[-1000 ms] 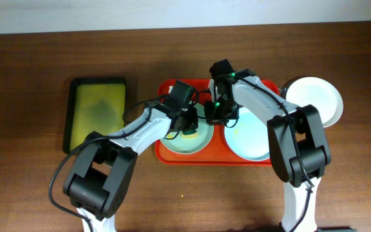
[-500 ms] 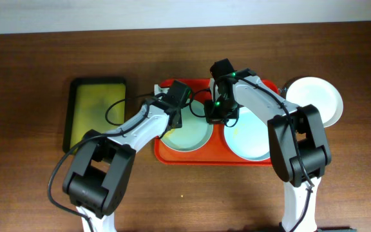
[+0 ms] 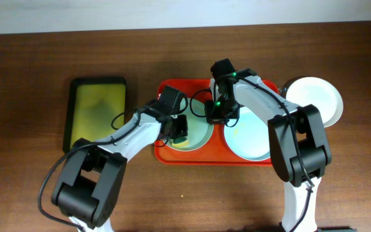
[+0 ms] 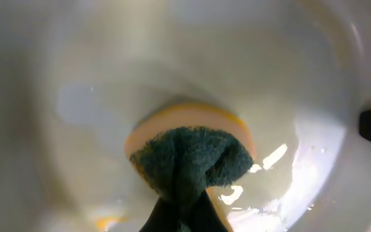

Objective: Clean dirty plates on tray and stack at the side

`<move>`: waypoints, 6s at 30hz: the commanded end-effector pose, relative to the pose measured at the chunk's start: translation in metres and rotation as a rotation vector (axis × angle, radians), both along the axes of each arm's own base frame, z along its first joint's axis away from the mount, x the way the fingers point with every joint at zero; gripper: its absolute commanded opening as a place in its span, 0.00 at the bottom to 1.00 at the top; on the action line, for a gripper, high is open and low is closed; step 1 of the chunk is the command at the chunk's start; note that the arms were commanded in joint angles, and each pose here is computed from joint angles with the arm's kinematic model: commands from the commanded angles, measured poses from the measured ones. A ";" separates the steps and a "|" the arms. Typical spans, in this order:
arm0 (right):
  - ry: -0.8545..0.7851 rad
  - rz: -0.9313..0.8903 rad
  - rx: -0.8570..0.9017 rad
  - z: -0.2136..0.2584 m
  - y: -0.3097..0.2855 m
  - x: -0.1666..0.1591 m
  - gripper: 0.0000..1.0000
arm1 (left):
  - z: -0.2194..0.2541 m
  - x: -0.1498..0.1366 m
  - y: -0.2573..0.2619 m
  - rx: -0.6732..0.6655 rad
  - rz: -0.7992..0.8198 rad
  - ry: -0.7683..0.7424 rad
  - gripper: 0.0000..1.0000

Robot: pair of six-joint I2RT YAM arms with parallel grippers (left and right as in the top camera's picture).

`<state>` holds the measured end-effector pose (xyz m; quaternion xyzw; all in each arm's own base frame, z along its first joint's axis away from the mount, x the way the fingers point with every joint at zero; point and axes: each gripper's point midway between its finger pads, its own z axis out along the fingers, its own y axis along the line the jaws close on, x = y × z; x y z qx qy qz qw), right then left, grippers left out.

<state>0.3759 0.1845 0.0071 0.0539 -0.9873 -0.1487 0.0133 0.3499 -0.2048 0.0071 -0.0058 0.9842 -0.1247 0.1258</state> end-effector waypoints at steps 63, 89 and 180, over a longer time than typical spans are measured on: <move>-0.495 -0.203 -0.476 0.193 -0.072 0.021 0.04 | 0.113 0.006 0.228 0.200 0.559 -0.157 0.00; -0.317 -0.926 -0.254 0.071 -0.400 0.005 0.09 | 0.113 0.006 0.228 0.199 0.559 -0.157 0.00; -0.153 -0.305 -0.037 -0.009 -0.091 -0.048 0.04 | 0.103 0.016 0.186 0.073 0.375 -0.141 0.00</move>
